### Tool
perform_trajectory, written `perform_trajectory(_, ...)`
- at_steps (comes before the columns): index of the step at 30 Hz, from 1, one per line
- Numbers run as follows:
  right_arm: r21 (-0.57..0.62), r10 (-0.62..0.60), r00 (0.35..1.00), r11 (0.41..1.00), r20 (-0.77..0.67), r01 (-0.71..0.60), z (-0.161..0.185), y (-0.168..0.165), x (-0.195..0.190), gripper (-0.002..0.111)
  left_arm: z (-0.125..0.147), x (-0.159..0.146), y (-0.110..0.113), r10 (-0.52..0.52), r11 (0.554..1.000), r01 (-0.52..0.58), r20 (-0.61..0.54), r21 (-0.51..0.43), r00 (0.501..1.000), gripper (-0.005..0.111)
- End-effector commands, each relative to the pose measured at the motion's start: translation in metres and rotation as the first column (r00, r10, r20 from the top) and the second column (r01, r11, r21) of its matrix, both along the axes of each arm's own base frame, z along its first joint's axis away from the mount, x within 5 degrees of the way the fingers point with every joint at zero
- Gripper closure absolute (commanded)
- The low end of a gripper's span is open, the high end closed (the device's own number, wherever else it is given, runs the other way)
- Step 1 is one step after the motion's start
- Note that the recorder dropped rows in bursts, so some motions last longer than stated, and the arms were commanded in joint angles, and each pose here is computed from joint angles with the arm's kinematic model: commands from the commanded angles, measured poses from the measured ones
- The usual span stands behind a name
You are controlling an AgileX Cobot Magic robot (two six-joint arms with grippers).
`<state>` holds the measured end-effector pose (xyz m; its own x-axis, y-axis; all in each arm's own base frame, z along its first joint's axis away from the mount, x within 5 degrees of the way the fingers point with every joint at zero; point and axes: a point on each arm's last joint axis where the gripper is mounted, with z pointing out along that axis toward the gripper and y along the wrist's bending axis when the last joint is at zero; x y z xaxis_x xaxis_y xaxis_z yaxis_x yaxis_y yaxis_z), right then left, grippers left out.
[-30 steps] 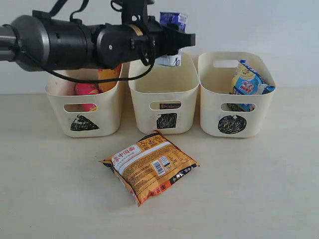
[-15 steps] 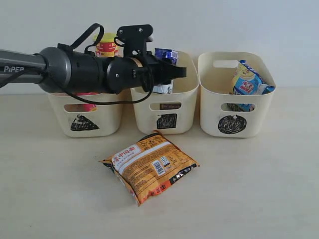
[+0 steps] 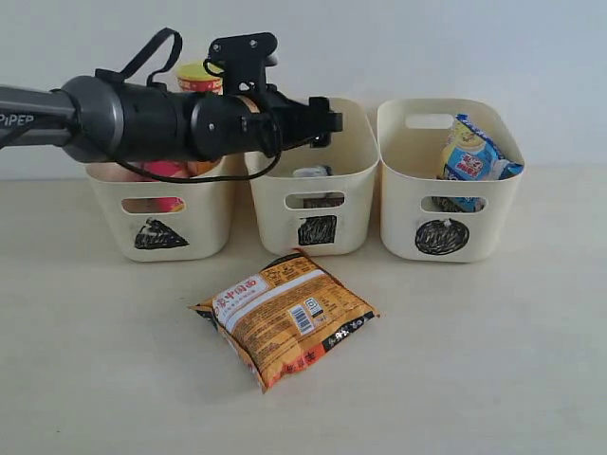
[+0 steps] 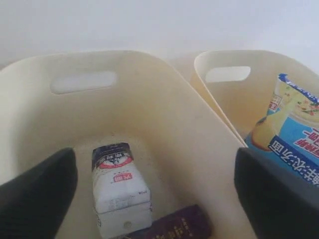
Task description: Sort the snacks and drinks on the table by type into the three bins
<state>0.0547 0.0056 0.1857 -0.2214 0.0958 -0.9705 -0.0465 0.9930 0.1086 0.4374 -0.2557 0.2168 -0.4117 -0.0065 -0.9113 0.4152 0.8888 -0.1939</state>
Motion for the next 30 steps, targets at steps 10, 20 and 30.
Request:
perform_trajectory(10,0.002,-0.003,1.0,1.0,0.02,0.003,0.002,0.0,0.0,0.108,0.065,-0.034,0.014,-0.073,0.993,0.084,-0.137,0.078,0.988,0.102)
perform_trajectory(20,0.002,-0.003,1.0,1.0,0.02,0.003,0.002,0.0,0.0,0.108,0.097,-0.085,0.035,-0.163,0.947,0.247,-0.353,0.207,0.921,0.103)
perform_trajectory(30,0.002,-0.003,1.0,1.0,0.02,0.003,0.002,0.0,0.0,0.108,0.113,-0.145,0.055,-0.35,0.896,0.428,-0.402,0.12,0.846,0.103)
